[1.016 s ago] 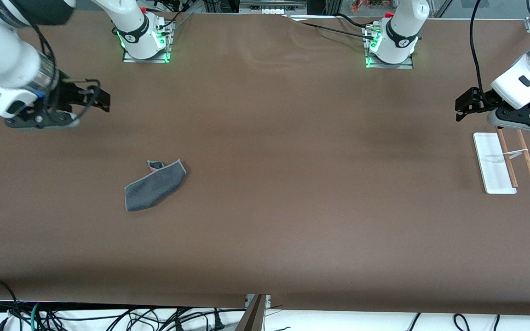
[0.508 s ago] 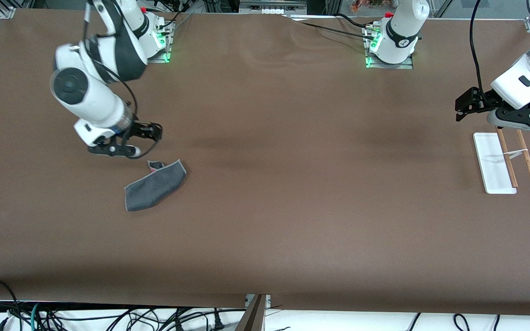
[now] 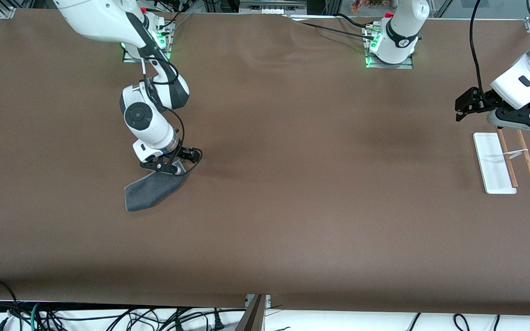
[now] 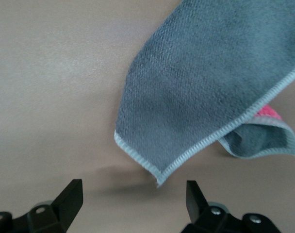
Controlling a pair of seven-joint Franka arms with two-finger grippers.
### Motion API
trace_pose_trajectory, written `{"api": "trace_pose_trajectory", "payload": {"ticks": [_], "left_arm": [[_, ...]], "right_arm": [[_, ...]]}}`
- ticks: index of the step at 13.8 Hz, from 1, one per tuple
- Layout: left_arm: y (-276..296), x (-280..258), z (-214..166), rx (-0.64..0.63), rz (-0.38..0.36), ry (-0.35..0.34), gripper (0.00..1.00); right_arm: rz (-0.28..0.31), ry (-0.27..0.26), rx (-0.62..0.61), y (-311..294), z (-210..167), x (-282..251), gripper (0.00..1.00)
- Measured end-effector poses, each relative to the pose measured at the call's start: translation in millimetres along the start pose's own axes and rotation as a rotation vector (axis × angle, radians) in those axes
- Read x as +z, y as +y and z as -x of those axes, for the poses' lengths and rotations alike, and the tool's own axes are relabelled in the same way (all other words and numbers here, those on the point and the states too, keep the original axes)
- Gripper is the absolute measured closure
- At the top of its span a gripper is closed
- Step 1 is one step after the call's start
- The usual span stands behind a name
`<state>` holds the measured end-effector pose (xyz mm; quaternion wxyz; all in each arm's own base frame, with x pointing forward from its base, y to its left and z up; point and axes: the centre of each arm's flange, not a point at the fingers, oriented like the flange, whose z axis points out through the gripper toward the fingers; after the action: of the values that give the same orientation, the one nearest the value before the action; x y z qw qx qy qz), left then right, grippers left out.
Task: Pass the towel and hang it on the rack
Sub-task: 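Lower the right gripper onto the grey towel corner and close it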
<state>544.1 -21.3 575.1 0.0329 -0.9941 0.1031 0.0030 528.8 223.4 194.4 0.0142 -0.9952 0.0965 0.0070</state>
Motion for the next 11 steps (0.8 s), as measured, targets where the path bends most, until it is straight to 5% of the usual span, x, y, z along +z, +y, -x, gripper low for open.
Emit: {"api": "trace_pose_trajectory", "payload": {"ticks": [11], "left_arm": [[0,0,0,0.000,0.000,0.000,0.00]], "right_arm": [[-0.003,0.009,-0.021,6,-8,8,0.12]]}}
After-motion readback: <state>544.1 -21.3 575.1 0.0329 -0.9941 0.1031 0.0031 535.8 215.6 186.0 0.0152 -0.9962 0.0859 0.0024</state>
